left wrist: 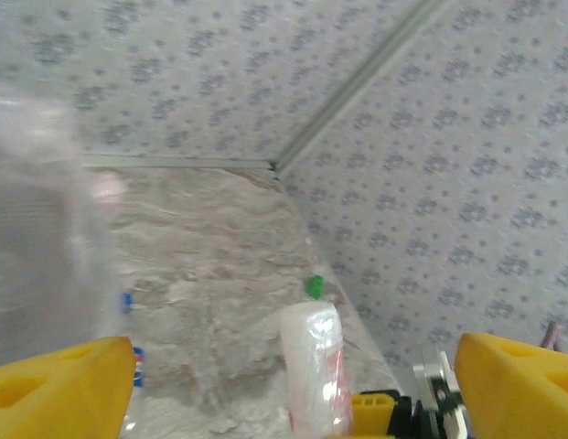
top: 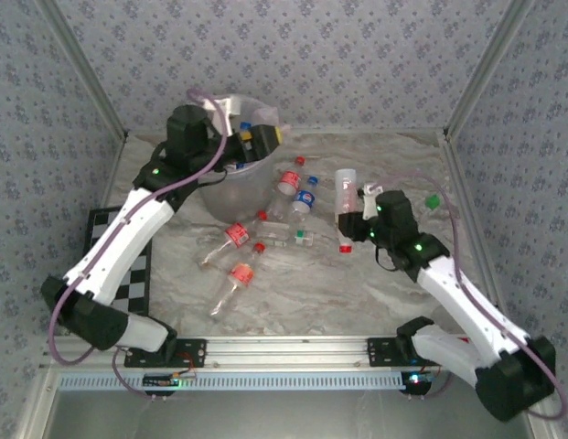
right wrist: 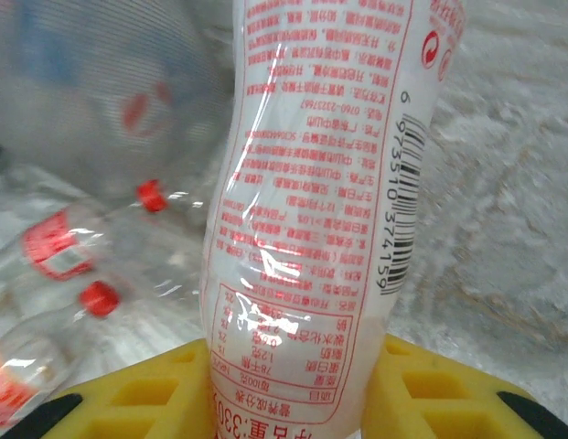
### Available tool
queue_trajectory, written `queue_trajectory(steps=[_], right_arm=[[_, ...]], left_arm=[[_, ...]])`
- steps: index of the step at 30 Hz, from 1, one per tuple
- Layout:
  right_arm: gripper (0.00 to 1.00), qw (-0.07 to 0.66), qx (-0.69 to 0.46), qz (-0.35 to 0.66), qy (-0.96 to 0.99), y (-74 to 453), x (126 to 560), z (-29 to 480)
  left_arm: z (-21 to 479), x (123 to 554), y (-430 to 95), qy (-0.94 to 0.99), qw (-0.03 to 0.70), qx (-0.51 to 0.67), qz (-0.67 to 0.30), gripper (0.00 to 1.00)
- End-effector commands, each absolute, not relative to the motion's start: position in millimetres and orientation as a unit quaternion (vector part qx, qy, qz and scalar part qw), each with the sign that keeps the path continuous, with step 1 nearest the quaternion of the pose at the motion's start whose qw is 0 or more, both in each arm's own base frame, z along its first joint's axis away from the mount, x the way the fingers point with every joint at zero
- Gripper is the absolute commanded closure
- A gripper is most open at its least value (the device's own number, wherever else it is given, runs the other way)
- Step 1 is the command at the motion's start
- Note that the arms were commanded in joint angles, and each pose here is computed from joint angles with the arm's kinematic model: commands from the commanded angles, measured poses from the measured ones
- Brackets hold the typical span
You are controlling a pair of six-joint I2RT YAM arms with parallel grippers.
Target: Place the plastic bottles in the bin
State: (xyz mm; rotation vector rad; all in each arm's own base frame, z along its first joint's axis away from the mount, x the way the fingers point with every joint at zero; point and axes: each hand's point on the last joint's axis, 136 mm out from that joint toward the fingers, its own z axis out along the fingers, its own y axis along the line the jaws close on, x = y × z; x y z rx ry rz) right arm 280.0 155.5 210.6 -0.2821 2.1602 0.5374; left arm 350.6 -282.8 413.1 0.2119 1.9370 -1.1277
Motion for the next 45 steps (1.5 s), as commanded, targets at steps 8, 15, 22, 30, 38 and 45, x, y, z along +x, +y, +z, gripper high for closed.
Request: queue_trajectory(steps=[8,15,22,30,38,45], right_arm=[[0.59,0.485,-0.247,0.291,0.787,193.5,237.8,251.0],[0.59,0.527,-0.259,0.294,0.754,201.4,235.8,275.4],[0.59,0.536,-0.27,0.28,0.75,207.1,244.8,280.7],[0.58,0.545,-0.27,0.272,0.746,208.4,251.2,282.5],[0.23,0.542,-0.277,0.271,0.745,211.3,252.8,285.8],[0.0,0.549,-0.26,0.231,0.76,188.6,247.4,287.4]], left_arm=[[397.1,334.3,-371.9,0.782,0.362,0.177,-0.475,0.05],[362.8,323.3,-385.5,0.801,0.321,0.18,-0.472,0.08],[353.8,306.7,-395.0,0.797,0.293,0.189,-0.493,0.19],[347.7,305.8,-396.5,0.802,0.293,0.191,-0.484,0.42],[360.6,316.1,-388.7,0.803,0.321,0.198,-0.461,0.54],[425.0,356.1,-330.6,0.786,0.417,0.178,-0.421,0.56]])
